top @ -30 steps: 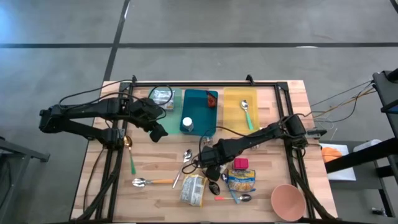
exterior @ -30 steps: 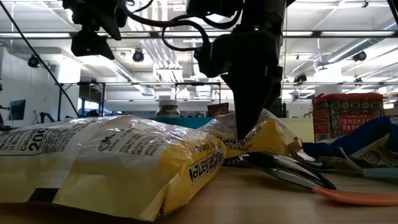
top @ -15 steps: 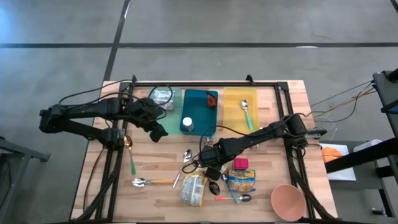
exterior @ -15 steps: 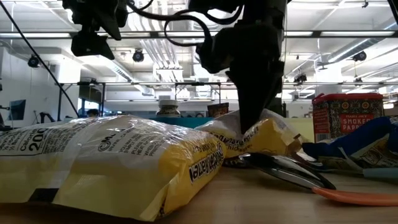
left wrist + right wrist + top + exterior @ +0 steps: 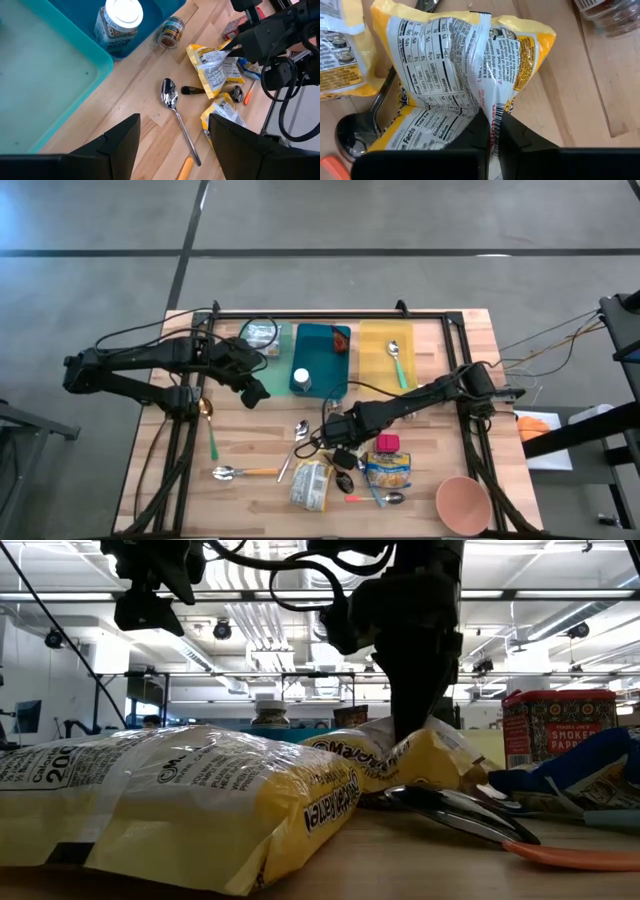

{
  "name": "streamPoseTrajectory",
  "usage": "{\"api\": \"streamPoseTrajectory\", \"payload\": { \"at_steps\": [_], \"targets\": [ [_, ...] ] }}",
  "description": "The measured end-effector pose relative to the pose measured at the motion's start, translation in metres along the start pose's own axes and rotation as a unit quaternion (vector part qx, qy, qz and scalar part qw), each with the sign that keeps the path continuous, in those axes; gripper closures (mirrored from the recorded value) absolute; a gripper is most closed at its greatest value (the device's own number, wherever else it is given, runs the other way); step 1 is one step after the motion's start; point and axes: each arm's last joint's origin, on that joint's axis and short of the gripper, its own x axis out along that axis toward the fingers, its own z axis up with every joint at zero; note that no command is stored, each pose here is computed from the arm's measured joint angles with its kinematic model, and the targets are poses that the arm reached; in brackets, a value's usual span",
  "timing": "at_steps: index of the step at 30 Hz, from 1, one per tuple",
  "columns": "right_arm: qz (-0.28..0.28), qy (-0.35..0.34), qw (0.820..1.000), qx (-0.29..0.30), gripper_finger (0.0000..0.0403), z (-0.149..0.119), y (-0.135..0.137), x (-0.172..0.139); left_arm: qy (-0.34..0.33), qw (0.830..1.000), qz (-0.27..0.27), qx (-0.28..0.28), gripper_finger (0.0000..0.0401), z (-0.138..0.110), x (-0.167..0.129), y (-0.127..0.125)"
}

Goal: Pick & Place Food Item
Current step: Put the top yellow noodle pack into the green bin

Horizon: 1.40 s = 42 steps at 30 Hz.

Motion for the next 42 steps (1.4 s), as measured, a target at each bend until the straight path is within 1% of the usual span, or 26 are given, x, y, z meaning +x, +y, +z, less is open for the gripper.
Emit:
{"api": "streamPoseTrajectory", "payload": {
  "at_steps": [4, 8, 11, 15, 20, 23, 29, 34, 37, 42],
  "targets": [
    [0.013, -0.013, 1.000, 0.008, 0.0394, -0.002, -0.002, -0.018, 0.000, 1.000, 0.000, -0.005, 0.0161, 0.000, 0.000, 0.000],
    [0.037, -0.043, 0.998, 0.013, 0.0396, -0.004, -0.005, -0.045, 0.000, 1.000, 0.000, -0.013, 0.0161, 0.000, 0.000, 0.000],
    [0.043, -0.059, 0.997, 0.020, 0.0396, -0.005, -0.008, -0.058, -0.001, 1.000, -0.001, -0.018, 0.0161, 0.000, 0.000, 0.000],
    [0.053, -0.092, 0.994, 0.033, 0.0396, -0.007, -0.012, -0.079, -0.011, 0.998, -0.010, -0.056, 0.0161, 0.002, 0.000, -0.002],
    [0.041, -0.138, 0.989, 0.042, 0.0396, -0.009, -0.018, -0.098, -0.036, 0.994, -0.059, -0.083, 0.0161, 0.009, 0.000, -0.009],
    [0.034, -0.162, 0.985, 0.043, 0.0396, -0.009, -0.023, -0.107, -0.055, 0.988, -0.094, -0.109, 0.0161, 0.014, 0.001, -0.013],
    [0.013, -0.193, 0.981, 0.026, 0.0396, -0.008, -0.027, -0.115, -0.055, 0.964, -0.185, -0.181, 0.0161, 0.018, 0.012, -0.017],
    [0.001, -0.206, 0.978, 0.019, 0.0396, -0.007, -0.027, -0.116, -0.049, 0.945, -0.242, -0.213, 0.0161, 0.019, 0.024, -0.019],
    [0.001, -0.209, 0.978, 0.017, 0.0395, -0.007, -0.027, -0.117, -0.047, 0.939, -0.259, -0.219, 0.0161, 0.020, 0.031, -0.020],
    [0.005, -0.217, 0.976, 0.005, 0.0395, -0.007, -0.027, -0.120, -0.028, 0.943, -0.241, -0.228, 0.0161, 0.020, 0.044, -0.018]
  ]
}}
